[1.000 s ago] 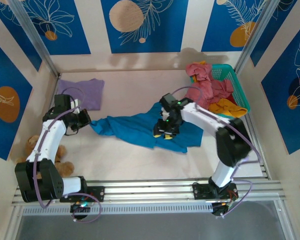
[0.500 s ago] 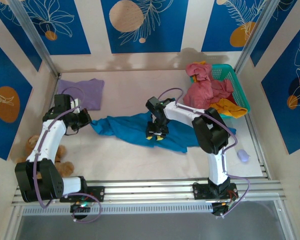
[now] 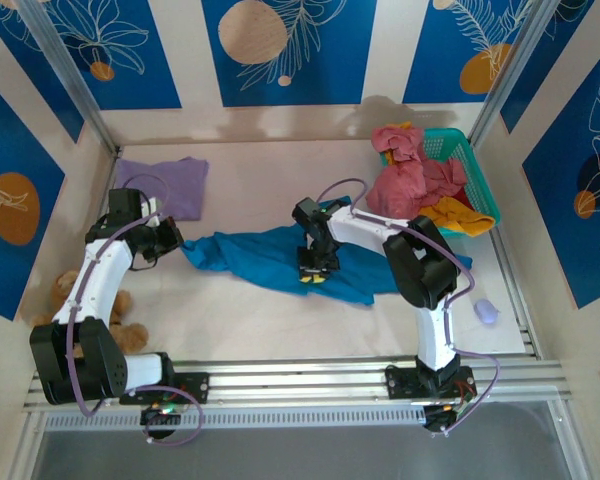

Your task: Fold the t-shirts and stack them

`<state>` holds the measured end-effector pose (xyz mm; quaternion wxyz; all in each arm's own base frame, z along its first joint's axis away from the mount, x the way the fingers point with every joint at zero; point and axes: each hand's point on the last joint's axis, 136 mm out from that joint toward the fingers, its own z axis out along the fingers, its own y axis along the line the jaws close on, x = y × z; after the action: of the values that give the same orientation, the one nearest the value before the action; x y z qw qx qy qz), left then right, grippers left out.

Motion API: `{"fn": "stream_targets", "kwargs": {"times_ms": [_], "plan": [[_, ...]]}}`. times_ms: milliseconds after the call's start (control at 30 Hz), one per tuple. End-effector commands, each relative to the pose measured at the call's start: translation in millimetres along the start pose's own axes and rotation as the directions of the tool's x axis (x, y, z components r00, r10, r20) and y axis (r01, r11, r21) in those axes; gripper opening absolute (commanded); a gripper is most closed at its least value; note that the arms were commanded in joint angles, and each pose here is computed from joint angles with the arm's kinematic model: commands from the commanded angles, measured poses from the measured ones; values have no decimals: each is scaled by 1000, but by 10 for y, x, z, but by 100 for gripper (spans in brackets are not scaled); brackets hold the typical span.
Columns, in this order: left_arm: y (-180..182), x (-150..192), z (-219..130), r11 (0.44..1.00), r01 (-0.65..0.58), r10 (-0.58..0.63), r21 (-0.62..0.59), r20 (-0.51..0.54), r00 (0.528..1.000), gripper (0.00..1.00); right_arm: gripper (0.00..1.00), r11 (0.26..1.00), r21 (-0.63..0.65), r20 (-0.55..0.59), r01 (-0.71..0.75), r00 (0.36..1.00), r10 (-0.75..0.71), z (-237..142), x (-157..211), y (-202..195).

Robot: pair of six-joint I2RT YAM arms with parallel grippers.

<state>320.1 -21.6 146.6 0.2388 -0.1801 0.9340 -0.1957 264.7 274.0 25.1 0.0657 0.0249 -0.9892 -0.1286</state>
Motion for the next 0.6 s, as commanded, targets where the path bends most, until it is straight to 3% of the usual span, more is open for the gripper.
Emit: {"fn": "stream_targets", "kwargs": {"times_ms": [0, 100, 433, 567], "plan": [[-85, -72, -101, 999, -7, 7, 31, 29, 1000, 0, 8, 998, -59, 18, 36, 999, -35, -185, 13, 157], [-137, -147, -181, 999, -19, 17, 37, 52, 999, 0, 0, 997, -46, 70, 58, 996, -55, -480, 38, 187], [-609, -806, -900, 991, -121, 105, 55, 229, 968, 0, 0, 981, -187, 306, 56, 952, 4, -1941, 174, 24], [-917, -1179, -1464, 983, -170, 132, 69, 381, 915, 0, 0, 975, -201, 538, 100, 842, 25, -2707, 212, -96]]}}
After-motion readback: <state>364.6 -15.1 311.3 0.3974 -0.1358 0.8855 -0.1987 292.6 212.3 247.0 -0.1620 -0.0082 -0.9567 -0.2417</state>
